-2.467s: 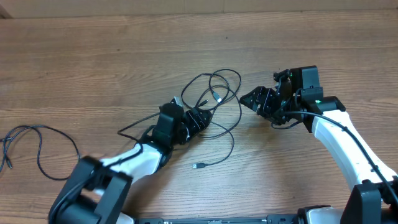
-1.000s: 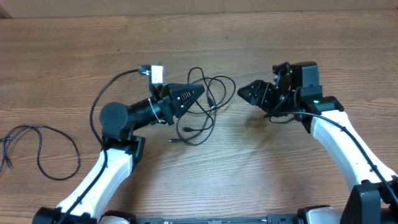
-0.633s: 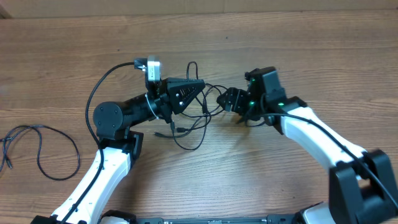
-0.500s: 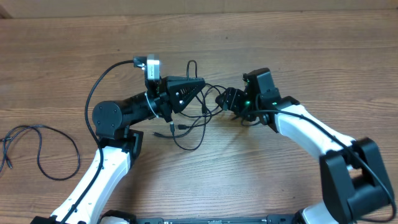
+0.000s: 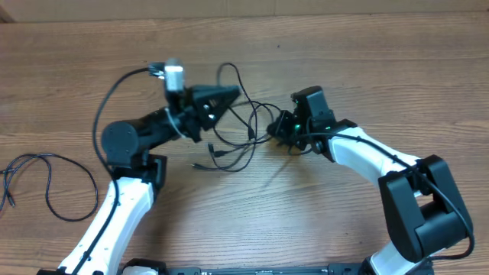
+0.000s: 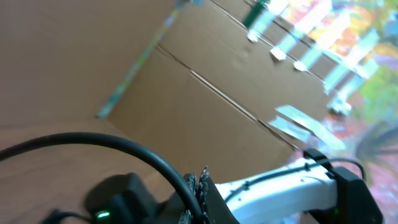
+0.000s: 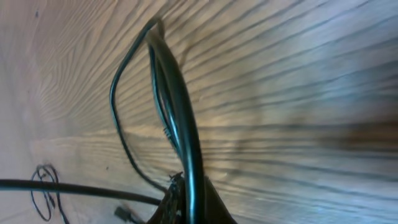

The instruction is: Untangle cables

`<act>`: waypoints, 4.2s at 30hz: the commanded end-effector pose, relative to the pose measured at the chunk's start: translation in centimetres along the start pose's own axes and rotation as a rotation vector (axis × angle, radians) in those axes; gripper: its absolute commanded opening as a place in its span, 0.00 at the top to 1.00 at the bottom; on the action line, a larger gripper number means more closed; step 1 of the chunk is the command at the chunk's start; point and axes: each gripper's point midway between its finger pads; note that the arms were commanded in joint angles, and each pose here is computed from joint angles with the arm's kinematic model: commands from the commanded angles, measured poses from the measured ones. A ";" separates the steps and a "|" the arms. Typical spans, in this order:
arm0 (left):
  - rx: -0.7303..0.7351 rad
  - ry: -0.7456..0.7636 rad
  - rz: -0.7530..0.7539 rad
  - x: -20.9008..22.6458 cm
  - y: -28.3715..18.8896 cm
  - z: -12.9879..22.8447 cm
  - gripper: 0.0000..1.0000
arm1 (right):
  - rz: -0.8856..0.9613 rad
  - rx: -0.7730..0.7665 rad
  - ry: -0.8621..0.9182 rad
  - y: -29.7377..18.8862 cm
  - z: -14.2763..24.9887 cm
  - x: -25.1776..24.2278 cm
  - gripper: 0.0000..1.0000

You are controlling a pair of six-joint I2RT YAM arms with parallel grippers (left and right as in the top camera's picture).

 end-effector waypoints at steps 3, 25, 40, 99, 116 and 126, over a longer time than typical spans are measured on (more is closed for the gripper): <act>-0.104 0.058 -0.132 2.3 -4.2 -5.6 0.96 | 0.162 -0.140 0.138 -2.7 -5.8 -6.5 0.96; -0.562 0.107 -0.963 13.9 -24.2 -15.6 0.96 | 0.733 -0.393 0.346 -11.2 -9.5 -21.0 0.96; -0.508 0.151 -1.433 16.5 -31.5 -17.3 0.96 | 0.750 -0.405 0.428 -12.6 -9.9 -22.7 0.96; 0.164 -0.361 -1.813 41.4 -42.7 -4.1 0.88 | 0.534 -0.209 0.475 -9.5 -7.8 -19.4 0.00; 0.184 -0.720 -2.381 32.6 -53.1 1.4 0.08 | 0.534 -0.209 0.475 -9.5 -7.8 -19.4 0.00; 0.197 -0.635 -1.511 38.4 -41.5 -0.5 0.00 | 0.534 -0.209 0.475 -9.5 -7.8 -19.4 0.00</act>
Point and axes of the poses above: each gripper's point midway between its finger pads, its own y axis out along the fingers, its own x axis along the line the jaws close on, z = x × y, and after that the axes turned 11 degrees about y, right-handed
